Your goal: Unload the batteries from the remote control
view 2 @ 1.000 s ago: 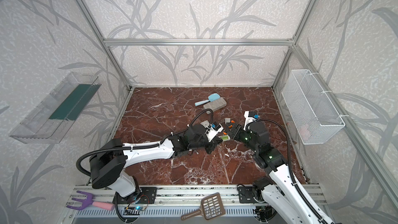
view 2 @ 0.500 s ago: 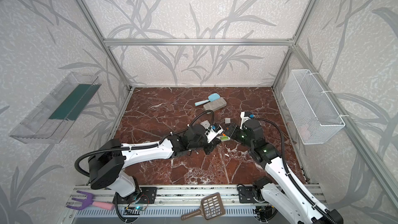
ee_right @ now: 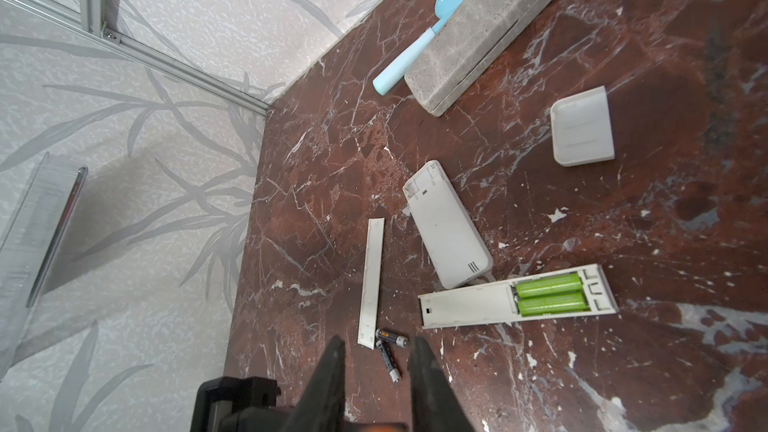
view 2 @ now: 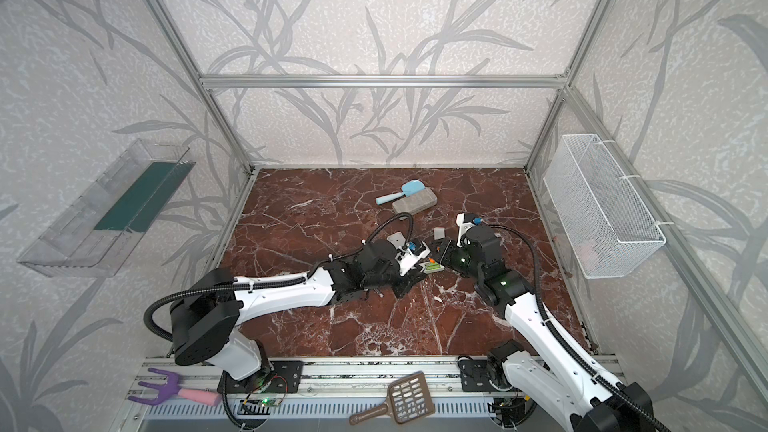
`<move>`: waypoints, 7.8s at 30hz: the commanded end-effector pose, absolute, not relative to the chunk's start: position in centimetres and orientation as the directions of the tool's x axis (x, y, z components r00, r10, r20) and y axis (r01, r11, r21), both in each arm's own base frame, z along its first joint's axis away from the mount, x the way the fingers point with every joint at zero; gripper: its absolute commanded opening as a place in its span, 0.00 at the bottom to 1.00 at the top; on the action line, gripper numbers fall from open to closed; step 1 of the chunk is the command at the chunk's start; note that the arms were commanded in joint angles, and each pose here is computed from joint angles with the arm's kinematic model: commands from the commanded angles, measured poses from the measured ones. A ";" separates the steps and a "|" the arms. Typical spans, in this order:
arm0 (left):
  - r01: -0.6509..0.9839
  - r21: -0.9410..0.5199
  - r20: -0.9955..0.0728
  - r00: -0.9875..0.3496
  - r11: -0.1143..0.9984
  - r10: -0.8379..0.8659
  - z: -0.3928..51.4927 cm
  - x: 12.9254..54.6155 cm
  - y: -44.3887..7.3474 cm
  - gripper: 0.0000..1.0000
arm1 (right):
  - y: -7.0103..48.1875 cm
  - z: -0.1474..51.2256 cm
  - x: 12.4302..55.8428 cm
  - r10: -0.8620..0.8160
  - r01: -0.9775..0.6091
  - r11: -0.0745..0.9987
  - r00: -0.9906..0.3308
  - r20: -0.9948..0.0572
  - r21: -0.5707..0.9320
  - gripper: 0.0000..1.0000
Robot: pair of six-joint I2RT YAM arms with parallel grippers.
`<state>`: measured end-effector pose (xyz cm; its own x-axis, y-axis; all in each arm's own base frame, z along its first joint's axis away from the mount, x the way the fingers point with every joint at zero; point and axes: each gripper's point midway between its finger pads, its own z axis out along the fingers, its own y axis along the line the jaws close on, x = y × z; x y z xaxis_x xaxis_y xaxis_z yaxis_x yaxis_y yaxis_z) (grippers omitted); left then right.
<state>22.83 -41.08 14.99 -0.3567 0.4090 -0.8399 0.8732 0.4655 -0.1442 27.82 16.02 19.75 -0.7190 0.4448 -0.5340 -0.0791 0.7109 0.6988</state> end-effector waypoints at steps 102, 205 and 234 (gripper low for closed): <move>0.020 -0.566 -0.179 -0.979 0.824 -0.099 0.5 27.1 -33.4 0.35 | 14.6 14.5 36.2 -0.079 -0.278 0.959 -0.442 -0.893 0.053 0.00; -0.176 -0.626 -0.072 -0.957 0.760 -0.281 -1.9 24.7 -32.1 0.13 | 12.0 13.6 38.8 0.477 0.108 0.878 -0.284 -0.831 0.467 0.00; -0.032 -0.554 -0.257 -0.944 0.832 -0.208 2.5 26.8 -30.2 0.17 | 11.8 18.3 38.2 0.175 -0.025 0.980 -0.348 -0.921 0.195 0.00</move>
<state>27.04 -32.35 3.39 -0.9448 -0.2267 -0.2366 -0.0201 0.7606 -0.6489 38.72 12.66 19.95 -0.2947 0.2623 -0.9189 -0.0453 0.9567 0.2876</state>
